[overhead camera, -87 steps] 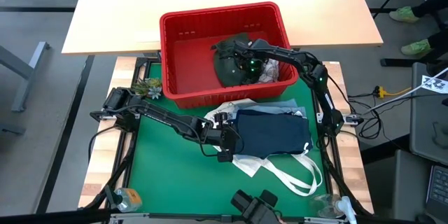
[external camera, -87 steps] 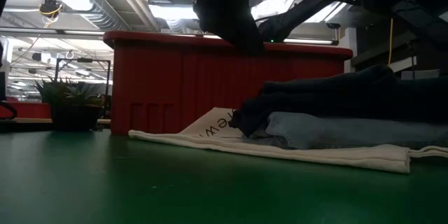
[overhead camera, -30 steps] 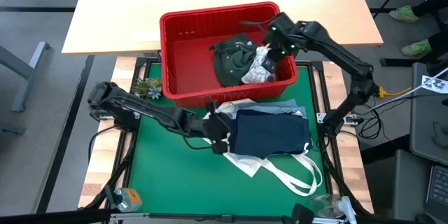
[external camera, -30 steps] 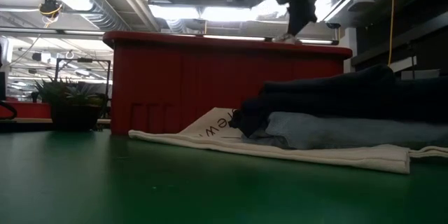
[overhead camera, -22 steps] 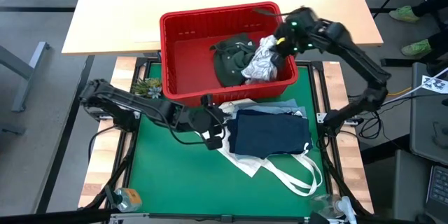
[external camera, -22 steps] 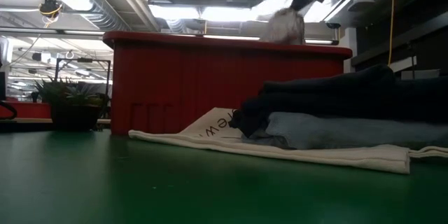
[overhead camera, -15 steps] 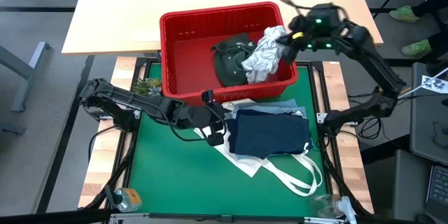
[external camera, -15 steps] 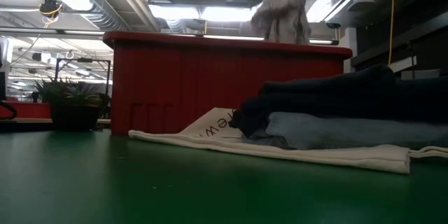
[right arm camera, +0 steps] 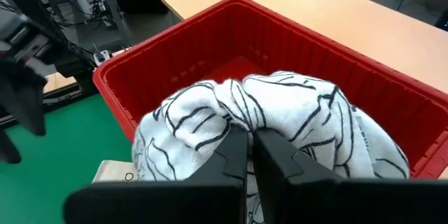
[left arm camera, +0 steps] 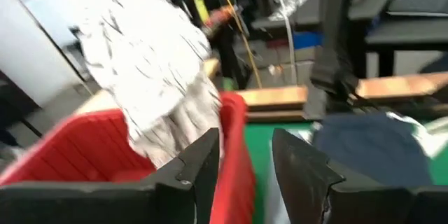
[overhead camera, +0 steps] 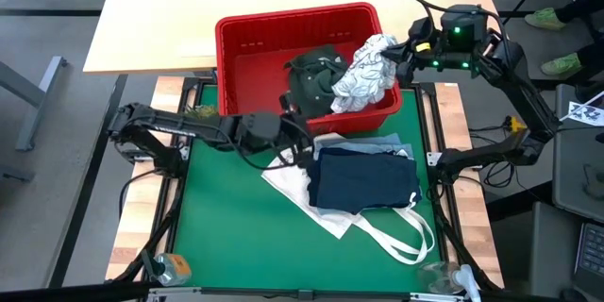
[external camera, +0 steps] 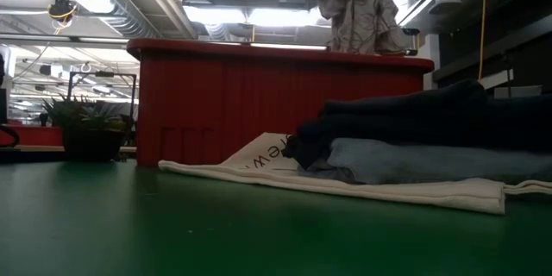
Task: Fold laundry
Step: Fold the patterned white shirt
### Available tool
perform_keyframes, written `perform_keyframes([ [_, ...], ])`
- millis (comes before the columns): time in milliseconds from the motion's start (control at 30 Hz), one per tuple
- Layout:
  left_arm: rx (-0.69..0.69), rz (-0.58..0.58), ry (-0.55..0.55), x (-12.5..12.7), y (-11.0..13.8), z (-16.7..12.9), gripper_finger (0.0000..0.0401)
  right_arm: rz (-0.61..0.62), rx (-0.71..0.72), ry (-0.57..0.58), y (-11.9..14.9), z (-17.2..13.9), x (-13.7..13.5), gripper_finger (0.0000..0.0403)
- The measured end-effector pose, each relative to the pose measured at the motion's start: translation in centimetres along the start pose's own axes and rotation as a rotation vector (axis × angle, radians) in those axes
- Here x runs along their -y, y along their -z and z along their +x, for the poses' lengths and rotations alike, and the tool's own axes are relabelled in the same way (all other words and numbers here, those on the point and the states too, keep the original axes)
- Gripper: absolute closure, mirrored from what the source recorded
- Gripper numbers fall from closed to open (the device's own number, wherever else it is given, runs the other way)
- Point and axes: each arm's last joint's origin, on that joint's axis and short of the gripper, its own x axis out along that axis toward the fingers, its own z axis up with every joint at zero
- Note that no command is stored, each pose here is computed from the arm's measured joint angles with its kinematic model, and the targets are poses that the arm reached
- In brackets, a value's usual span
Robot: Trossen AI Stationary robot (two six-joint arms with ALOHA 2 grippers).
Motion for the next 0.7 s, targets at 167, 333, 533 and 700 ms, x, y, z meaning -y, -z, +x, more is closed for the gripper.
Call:
perform_keyframes([
  [167,0.025,0.002,-0.055,-1.7,-0.1,0.8,0.0240,0.001,0.001,-0.022,0.0,0.0,-0.1,0.0391],
  [333,0.003,-0.018,-0.108,-3.3,0.5,1.9,0.0209,0.001,0.001,-0.051,0.0,0.0,-0.1,0.0391],
  [533,-0.032,-0.015,-0.101,-4.8,1.8,3.5,0.0200,0.001,0.001,-0.052,0.0,0.0,-0.2,0.0391],
  [700,-0.050,-0.014,-0.089,-5.5,2.8,5.0,0.0208,0.000,0.002,-0.062,0.0,0.0,-0.2,0.0391],
])
